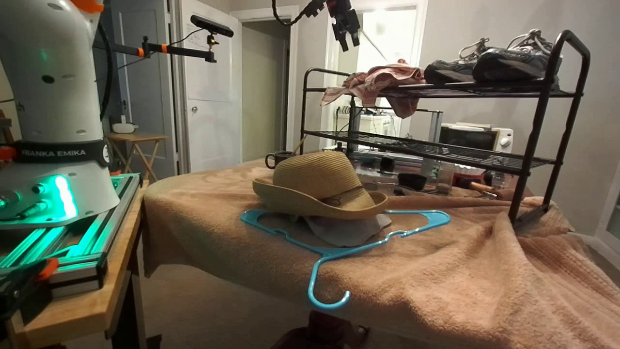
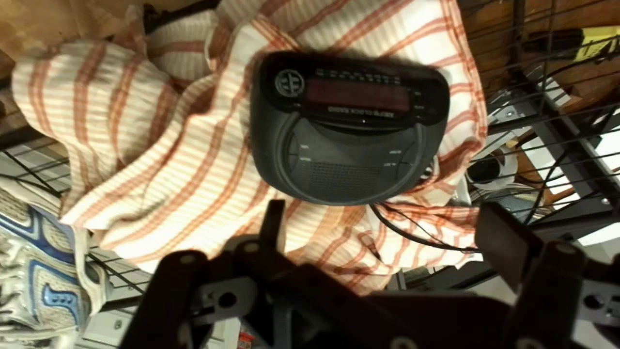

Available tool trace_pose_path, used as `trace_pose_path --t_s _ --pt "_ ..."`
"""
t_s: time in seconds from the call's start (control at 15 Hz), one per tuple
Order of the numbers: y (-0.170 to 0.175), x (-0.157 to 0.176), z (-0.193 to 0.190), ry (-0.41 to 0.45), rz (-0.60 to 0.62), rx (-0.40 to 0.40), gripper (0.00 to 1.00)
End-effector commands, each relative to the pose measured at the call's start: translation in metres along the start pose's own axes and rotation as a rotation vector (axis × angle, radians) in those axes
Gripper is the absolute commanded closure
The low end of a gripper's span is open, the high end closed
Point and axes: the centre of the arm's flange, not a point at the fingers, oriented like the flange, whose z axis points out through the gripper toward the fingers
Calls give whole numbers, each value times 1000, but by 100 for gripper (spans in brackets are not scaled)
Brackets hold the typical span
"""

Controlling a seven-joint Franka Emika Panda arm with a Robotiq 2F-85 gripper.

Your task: Push the alarm clock slightly to the left

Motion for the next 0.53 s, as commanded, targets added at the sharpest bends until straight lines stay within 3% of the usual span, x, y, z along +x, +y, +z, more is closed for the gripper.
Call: trace_pose_path --t_s 0.0,0.47 --pt "-26 54 22 28 -62 -7 0" --pt "-21 82 66 50 -64 -35 0"
